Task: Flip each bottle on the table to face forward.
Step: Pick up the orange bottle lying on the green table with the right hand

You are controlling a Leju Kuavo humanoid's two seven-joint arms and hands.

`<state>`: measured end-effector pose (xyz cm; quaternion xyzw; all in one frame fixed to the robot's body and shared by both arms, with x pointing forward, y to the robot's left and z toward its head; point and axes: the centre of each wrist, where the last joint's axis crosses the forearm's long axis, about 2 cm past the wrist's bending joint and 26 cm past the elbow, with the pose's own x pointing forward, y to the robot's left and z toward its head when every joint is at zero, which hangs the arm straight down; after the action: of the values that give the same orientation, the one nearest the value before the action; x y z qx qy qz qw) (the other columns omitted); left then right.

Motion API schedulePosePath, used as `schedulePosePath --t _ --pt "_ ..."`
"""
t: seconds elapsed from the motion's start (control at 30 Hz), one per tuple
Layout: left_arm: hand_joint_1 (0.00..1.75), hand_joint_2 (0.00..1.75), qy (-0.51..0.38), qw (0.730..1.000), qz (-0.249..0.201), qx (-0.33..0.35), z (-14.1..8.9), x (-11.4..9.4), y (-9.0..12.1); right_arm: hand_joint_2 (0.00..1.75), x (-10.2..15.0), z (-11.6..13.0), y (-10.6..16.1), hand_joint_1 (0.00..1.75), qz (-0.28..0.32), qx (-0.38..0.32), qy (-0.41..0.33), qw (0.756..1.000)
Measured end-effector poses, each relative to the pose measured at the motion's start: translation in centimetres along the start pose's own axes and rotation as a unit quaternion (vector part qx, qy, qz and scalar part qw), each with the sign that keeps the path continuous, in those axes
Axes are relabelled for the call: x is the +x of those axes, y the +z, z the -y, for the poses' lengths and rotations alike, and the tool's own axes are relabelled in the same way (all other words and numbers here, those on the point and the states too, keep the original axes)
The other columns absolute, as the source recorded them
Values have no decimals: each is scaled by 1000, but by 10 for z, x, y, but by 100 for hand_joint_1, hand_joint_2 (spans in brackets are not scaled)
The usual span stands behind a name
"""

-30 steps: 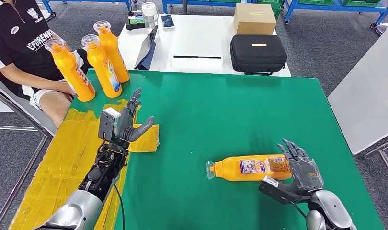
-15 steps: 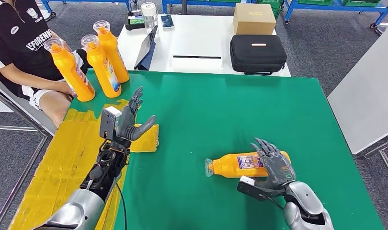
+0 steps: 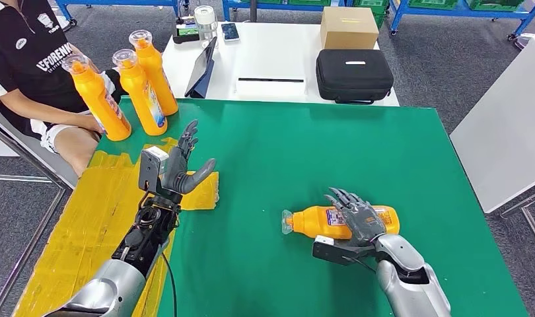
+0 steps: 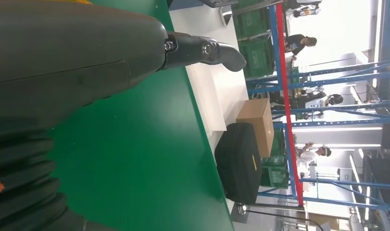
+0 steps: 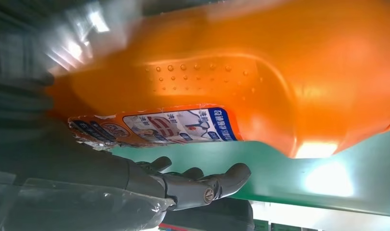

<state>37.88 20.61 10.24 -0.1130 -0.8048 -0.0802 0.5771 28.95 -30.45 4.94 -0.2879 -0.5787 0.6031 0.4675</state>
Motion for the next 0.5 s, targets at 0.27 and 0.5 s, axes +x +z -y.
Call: schedulePosePath --t 0.27,0.5 --pt "0 175 2 1000 -2 1 0 -1 0 175 -8 1 -5 172 -22 46 3 999" --pt "0 175 9 1000 -6 -3 1 0 0 175 -23 4 -8 175 -46 82 10 996"
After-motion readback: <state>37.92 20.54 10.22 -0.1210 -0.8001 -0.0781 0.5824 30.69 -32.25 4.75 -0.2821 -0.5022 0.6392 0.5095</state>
